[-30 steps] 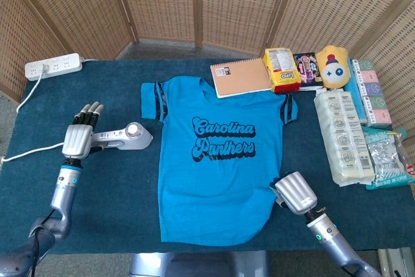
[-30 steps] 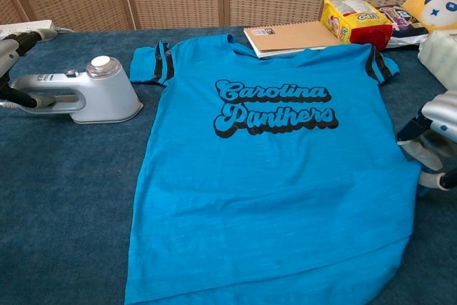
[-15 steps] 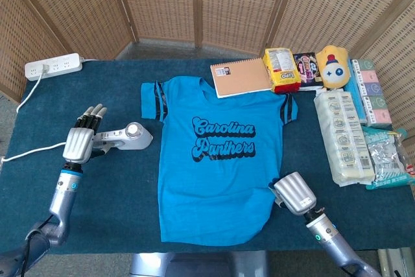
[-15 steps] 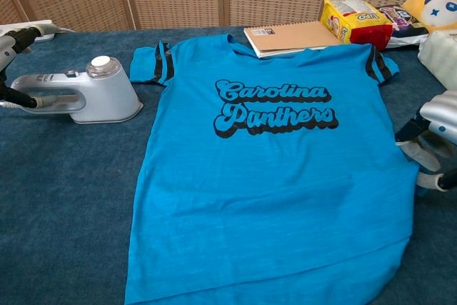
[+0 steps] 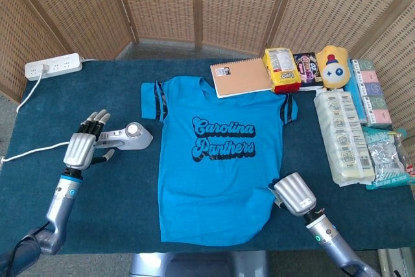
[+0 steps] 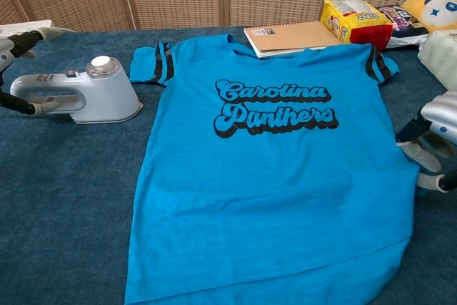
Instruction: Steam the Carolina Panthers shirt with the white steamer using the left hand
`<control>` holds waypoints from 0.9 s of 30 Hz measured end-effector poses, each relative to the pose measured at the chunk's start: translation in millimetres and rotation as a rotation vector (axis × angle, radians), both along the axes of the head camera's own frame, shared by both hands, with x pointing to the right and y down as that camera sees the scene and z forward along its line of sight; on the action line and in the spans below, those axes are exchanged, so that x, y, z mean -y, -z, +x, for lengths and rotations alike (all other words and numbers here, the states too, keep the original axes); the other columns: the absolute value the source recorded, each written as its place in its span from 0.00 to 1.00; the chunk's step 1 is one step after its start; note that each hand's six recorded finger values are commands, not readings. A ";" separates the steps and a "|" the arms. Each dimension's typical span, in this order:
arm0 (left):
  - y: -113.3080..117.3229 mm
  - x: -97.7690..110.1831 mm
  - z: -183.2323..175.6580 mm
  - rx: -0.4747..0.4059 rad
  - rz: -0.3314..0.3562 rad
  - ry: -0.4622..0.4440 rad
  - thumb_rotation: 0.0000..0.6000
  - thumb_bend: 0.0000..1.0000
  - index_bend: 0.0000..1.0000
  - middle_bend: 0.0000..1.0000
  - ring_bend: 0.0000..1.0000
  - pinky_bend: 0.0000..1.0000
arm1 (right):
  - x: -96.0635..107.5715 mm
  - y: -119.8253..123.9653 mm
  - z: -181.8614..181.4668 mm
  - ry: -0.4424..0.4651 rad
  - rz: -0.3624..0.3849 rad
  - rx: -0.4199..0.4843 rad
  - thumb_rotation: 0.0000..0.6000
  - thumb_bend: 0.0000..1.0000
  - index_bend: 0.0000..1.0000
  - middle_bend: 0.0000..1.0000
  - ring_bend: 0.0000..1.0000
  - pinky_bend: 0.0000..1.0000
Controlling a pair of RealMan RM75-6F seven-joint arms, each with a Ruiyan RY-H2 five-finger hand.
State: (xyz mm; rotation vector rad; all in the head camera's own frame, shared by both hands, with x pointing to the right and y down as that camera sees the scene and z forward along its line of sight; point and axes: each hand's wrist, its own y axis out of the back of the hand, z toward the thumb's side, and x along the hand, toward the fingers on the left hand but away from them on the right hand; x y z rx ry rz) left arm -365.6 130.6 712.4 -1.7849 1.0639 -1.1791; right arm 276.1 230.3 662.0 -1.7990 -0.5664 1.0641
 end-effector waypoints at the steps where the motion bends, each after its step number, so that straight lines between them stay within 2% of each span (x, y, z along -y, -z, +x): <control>1: 1.8 -1.5 1.1 -0.005 -0.002 -0.005 1.00 0.24 0.00 0.01 0.00 0.15 | -0.2 0.3 0.9 -0.001 0.000 -0.002 1.00 0.37 0.79 0.74 0.75 0.77; 3: 5.6 -3.8 3.3 -0.016 -0.003 -0.011 1.00 0.24 0.00 0.01 0.00 0.15 | -1.0 0.8 3.9 -0.003 -0.003 -0.009 1.00 0.37 0.76 0.73 0.74 0.75; 6: 13.6 -6.8 6.7 -0.035 -0.001 -0.021 1.00 0.24 0.00 0.01 0.00 0.15 | -3.2 0.3 7.8 -0.003 -0.016 -0.027 1.00 0.36 0.68 0.69 0.64 0.69; 8: 20.7 -7.2 7.1 -0.044 0.008 -0.025 0.99 0.23 0.00 0.01 0.00 0.15 | -4.1 0.0 9.5 0.002 -0.020 -0.040 1.00 0.36 0.59 0.62 0.57 0.62; 13: 33.7 -3.2 -1.4 -0.040 0.037 -0.015 0.91 0.21 0.00 0.01 0.00 0.15 | -6.6 0.0 15.9 0.020 -0.027 -0.094 1.00 0.37 0.44 0.50 0.46 0.50; 17: 41.2 -1.5 -5.9 -0.043 0.052 -0.004 0.88 0.21 0.00 0.01 0.00 0.15 | -8.8 0.5 20.1 0.022 -0.048 -0.118 1.00 0.38 0.28 0.39 0.36 0.40; 20: 46.4 -1.5 -9.2 -0.042 0.056 0.002 0.87 0.21 0.00 0.01 0.00 0.15 | -9.9 1.2 23.7 0.019 -0.060 -0.135 1.00 0.38 0.24 0.37 0.34 0.38; 27: 58.8 -7.7 -15.2 -0.039 0.050 0.021 0.88 0.21 0.00 0.01 0.00 0.15 | -9.9 8.8 33.6 -0.005 -0.059 -0.133 1.00 0.39 0.23 0.35 0.32 0.36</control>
